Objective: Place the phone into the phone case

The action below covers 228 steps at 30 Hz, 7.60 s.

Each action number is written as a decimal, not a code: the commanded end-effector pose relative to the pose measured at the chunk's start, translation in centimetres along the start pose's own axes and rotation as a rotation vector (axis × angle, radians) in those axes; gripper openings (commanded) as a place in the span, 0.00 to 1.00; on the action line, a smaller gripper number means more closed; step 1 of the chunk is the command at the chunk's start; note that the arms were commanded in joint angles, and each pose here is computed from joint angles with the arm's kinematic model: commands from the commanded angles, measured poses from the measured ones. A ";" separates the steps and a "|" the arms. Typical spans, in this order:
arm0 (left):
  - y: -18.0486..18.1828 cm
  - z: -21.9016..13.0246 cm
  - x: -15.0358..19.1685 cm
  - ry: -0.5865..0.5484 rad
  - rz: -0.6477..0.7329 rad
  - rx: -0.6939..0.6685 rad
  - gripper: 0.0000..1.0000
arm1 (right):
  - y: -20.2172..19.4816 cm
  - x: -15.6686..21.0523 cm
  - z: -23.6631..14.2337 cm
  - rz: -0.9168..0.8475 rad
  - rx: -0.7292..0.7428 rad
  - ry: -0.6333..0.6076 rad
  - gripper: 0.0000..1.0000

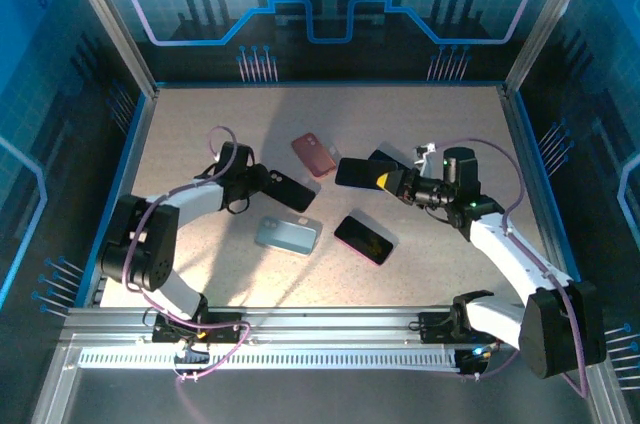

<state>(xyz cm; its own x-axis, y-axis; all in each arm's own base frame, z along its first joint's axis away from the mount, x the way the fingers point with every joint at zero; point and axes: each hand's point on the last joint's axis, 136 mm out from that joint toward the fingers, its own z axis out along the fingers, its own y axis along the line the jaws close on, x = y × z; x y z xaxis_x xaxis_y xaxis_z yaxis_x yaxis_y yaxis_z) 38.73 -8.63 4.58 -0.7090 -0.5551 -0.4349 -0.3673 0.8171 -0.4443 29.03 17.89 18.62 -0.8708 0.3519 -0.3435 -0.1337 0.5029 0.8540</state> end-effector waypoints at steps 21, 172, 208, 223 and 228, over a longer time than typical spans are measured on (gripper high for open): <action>-2.6 1.0 3.4 0.090 -0.055 0.198 0.38 | 0.9 2.6 6.8 -0.039 -0.005 0.146 0.00; -4.2 0.1 4.1 0.063 -0.157 0.309 0.26 | -1.6 4.4 16.1 -0.049 0.415 0.449 0.70; -4.2 0.6 4.3 0.070 -0.149 0.287 0.26 | -8.6 8.3 17.6 -0.254 0.668 0.582 0.00; -4.2 0.6 4.4 0.072 -0.145 0.286 0.26 | -6.8 7.6 17.4 -0.288 0.656 0.548 0.00; -4.1 0.6 4.5 0.073 -0.147 0.283 0.26 | -4.4 6.0 17.4 -0.307 0.613 0.497 0.00</action>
<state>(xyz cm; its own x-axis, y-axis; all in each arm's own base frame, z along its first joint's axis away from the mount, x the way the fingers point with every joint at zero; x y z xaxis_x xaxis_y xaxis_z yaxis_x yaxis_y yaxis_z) 37.42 -14.47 3.71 -0.7022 -0.6553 -0.2783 -0.3065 0.6311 -0.7126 32.42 30.76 3.54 -0.9746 -0.1735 -0.1418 -0.2120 0.9186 0.3334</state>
